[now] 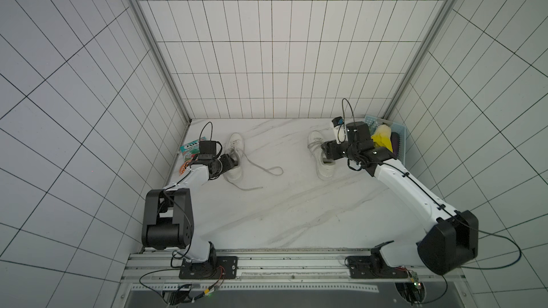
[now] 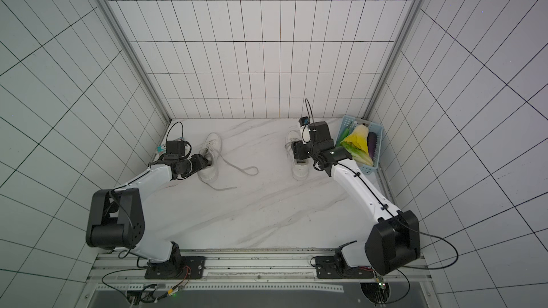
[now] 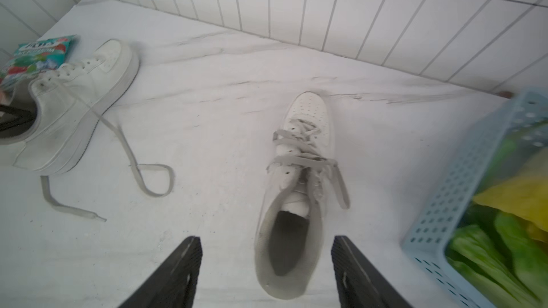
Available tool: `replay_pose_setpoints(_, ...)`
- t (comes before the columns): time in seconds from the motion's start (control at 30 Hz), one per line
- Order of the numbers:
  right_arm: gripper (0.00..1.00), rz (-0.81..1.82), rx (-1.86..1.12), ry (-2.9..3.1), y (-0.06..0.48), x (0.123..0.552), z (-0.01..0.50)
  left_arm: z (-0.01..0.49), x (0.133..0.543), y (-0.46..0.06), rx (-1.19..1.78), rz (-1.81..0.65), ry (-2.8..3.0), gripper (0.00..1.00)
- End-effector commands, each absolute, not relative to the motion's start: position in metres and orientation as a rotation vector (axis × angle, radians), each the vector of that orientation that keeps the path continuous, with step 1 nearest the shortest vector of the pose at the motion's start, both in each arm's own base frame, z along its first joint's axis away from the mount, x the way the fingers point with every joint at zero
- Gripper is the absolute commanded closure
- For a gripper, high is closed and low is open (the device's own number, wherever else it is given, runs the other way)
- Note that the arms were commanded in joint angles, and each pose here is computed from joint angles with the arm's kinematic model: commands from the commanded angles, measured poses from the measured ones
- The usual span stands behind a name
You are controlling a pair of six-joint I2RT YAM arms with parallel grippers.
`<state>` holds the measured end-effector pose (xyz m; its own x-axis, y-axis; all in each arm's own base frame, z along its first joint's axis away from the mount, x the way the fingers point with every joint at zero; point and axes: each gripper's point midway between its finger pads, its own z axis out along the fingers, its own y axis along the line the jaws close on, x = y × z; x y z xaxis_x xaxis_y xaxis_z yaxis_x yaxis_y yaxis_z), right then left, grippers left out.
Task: Tie the shoes
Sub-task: Move the shoe to the center of the board.
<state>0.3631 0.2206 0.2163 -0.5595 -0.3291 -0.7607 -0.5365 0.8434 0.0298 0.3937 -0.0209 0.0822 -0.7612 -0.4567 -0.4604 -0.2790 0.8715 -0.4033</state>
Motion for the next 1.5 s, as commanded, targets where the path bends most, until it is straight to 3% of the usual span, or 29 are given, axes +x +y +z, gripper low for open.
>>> replay_pose_setpoints(0.0, 0.28, 0.328, -0.834, 2.31, 0.262, 0.348, 0.16, 0.076, 0.393, -0.019, -0.509, -0.368, 2.512, 0.46)
replay_pose_setpoints(0.33, 0.28, 0.339, -1.111, 2.406, 0.353, 0.359, 0.068, 0.061, 0.392, -0.021, -0.508, -0.382, 2.545, 0.75)
replay_pose_setpoints(0.57, 0.37, 0.365, -1.141, 2.428, 0.379, 0.368, 0.041, 0.058, 0.393, -0.021, -0.531, -0.381, 2.543, 0.77)
replay_pose_setpoints(0.8, 0.55, 0.365, -1.202, 2.463, 0.394, 0.364, 0.016, 0.059, 0.392, -0.019, -0.594, -0.376, 2.529, 0.8)
replay_pose_setpoints(0.9, 0.69, 0.34, -1.226, 2.483, 0.392, 0.359, 0.01, 0.06, 0.39, -0.021, -0.621, -0.383, 2.521, 0.84)
replay_pose_setpoints(0.93, 0.79, 0.338, -1.223, 2.492, 0.389, 0.357, 0.01, 0.061, 0.388, -0.023, -0.626, -0.383, 2.52, 0.85)
replay_pose_setpoints(1.03, 1.0, 0.328, -1.177, 2.488, 0.379, 0.356, 0.027, 0.062, 0.381, -0.041, -0.597, -0.406, 2.529, 0.87)
replay_pose_setpoints(1.3, 1.0, 0.252, -0.86, 2.334, 0.296, 0.357, 0.149, 0.078, 0.343, -0.116, -0.538, -0.484, 2.513, 0.94)
replay_pose_setpoints(1.47, 1.0, 0.114, -0.697, 2.302, 0.227, 0.335, 0.189, 0.082, 0.304, -0.164, -0.558, -0.519, 2.465, 0.94)
